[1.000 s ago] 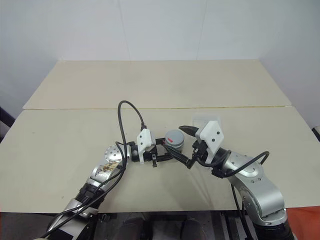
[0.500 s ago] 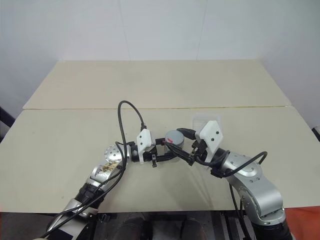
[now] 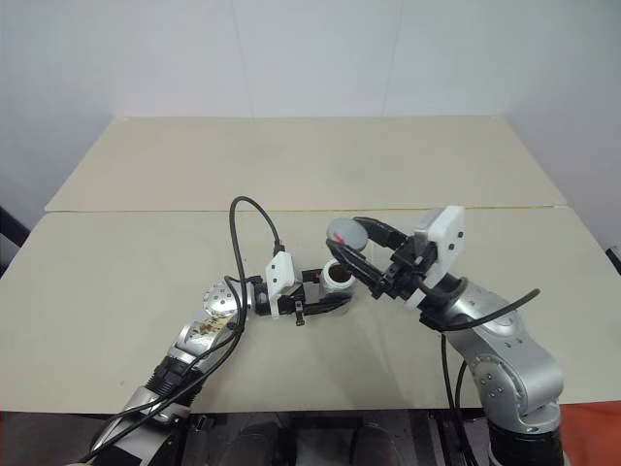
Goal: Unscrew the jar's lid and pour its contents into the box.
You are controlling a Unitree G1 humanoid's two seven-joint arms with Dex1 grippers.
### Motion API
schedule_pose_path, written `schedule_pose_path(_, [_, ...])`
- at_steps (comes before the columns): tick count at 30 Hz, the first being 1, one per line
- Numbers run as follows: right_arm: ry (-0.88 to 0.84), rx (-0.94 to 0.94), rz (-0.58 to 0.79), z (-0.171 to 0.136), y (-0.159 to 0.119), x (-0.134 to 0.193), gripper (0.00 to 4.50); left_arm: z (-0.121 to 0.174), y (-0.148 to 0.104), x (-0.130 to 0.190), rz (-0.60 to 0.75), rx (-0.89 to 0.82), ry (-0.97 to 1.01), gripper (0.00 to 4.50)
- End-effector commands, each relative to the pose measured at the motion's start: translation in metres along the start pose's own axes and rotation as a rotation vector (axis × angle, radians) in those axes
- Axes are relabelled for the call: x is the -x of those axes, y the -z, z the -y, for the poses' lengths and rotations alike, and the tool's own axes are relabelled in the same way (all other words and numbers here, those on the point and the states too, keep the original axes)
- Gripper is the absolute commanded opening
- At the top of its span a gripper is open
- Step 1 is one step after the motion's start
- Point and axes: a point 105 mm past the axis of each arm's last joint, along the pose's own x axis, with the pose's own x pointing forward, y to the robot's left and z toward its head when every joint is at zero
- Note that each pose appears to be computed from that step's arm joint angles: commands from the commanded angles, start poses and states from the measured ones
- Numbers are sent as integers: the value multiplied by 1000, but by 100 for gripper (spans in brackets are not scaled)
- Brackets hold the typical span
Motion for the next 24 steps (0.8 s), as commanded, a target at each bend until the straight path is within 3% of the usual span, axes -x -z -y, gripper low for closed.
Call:
schedule_pose_path(1, [149, 121, -101, 20, 3, 24, 278, -4, -15, 1, 43, -48, -21, 194])
schedule_pose_path(9, [421, -65, -571, 37, 74, 108, 278, -13, -17, 4, 44, -45, -61, 194])
schedule_pose_path(17, [456, -136, -808, 16, 111, 132, 278, -17, -20, -1, 57, -62, -56, 194])
schedule_pose_path(22, [434, -200, -791, 11, 110, 133, 433, -20, -21, -4, 61, -68, -60, 194])
schedule_pose_path(24, [443, -175, -775, 15, 103, 132, 447, -27, -17, -7, 22, -69, -102, 194])
